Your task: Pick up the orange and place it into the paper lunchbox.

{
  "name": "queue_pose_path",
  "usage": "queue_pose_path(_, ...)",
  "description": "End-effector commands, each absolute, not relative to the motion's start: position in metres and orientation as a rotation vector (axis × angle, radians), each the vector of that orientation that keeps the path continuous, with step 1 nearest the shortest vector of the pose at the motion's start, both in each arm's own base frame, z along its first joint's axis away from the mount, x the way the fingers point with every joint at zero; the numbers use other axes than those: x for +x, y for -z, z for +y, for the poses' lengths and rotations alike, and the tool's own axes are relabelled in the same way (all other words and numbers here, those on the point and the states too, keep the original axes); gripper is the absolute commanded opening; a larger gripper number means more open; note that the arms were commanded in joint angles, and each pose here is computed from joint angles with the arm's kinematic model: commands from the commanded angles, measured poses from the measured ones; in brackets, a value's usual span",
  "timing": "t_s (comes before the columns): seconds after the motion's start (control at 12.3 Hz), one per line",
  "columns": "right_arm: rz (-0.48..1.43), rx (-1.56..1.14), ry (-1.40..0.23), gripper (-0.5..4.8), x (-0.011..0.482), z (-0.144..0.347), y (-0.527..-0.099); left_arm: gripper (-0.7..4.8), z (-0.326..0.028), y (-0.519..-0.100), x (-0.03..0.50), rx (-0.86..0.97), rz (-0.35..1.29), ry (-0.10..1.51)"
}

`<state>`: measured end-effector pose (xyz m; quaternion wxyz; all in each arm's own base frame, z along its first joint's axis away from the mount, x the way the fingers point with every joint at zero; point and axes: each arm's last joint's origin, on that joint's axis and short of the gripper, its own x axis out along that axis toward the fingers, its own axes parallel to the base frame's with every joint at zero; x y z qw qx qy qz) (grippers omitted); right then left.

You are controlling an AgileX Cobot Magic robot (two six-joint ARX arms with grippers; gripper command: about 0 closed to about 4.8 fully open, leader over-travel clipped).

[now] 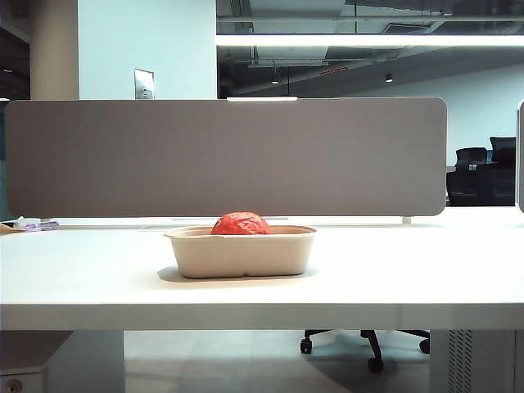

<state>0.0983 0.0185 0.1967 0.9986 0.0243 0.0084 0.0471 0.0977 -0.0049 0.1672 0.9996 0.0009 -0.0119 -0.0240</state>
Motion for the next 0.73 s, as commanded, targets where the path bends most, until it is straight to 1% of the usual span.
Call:
queue_pose_path(0.08, -0.016, 0.054, -0.086, 0.0, 0.097, 0.015, -0.192, -0.06, -0.005, -0.168, 0.098, -0.001, -0.039, 0.05)
queue_pose_path(0.73, -0.087, 0.062, -0.018, 0.0, 0.097, 0.009, -0.172, -0.06, -0.005, -0.168, 0.098, -0.001, -0.036, 0.049)
